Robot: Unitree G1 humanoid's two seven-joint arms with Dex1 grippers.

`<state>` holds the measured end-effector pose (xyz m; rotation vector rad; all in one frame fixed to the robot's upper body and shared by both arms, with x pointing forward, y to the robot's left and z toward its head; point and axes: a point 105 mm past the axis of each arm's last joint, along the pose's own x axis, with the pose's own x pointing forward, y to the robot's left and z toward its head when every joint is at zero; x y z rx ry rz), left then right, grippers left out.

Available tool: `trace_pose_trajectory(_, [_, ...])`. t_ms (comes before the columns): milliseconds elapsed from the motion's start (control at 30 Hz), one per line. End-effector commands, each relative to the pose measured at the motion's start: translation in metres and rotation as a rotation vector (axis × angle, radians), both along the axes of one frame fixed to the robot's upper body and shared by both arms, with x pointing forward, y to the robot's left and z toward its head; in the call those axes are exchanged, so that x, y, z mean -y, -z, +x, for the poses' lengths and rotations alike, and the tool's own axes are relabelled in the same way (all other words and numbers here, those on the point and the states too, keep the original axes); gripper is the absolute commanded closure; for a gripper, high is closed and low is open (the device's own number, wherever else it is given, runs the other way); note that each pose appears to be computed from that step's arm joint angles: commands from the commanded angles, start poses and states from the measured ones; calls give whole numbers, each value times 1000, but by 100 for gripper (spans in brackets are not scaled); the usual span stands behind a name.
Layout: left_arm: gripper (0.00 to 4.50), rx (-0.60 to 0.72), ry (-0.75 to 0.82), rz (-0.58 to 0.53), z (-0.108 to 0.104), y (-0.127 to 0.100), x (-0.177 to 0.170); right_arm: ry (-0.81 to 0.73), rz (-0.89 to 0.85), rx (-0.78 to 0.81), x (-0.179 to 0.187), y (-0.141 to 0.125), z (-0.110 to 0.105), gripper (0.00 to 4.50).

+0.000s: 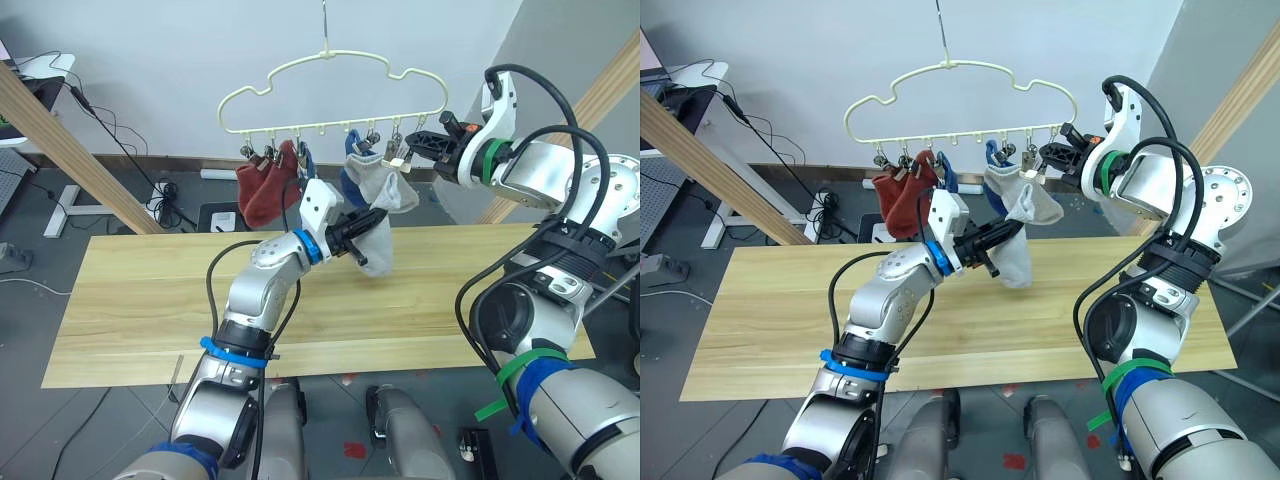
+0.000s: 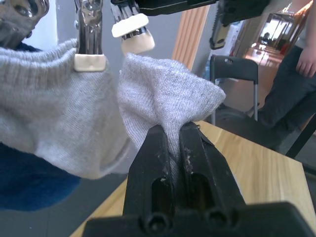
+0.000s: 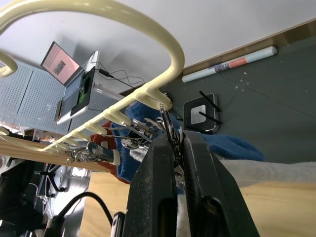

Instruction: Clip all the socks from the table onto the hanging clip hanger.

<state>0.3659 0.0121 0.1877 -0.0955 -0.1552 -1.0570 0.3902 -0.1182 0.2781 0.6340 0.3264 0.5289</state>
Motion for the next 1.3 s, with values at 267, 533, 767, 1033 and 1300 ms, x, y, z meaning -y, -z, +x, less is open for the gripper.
trace_pose_trajectory(267, [449,88,25,-41,5,-26,12,37,1,12,6,-1,-4,450])
trace_pose_trajectory(533, [450,102,43,-60,3,-32,10,36,-23,12,5,2,-6,420])
trace_pose_trajectory(767, [450,99,51,-58,-1,-30,12,30,-29,41,8,-1,-7,179])
trace_pose_trajectory(1033, [278,-8,104,-57,-6,-19,17,-5,-261,273,33,-13,-33,0])
trace_pose_trajectory(1300, [40,-209,20,-58,-8,20,-28,71,-533,368,44,34,-55,0])
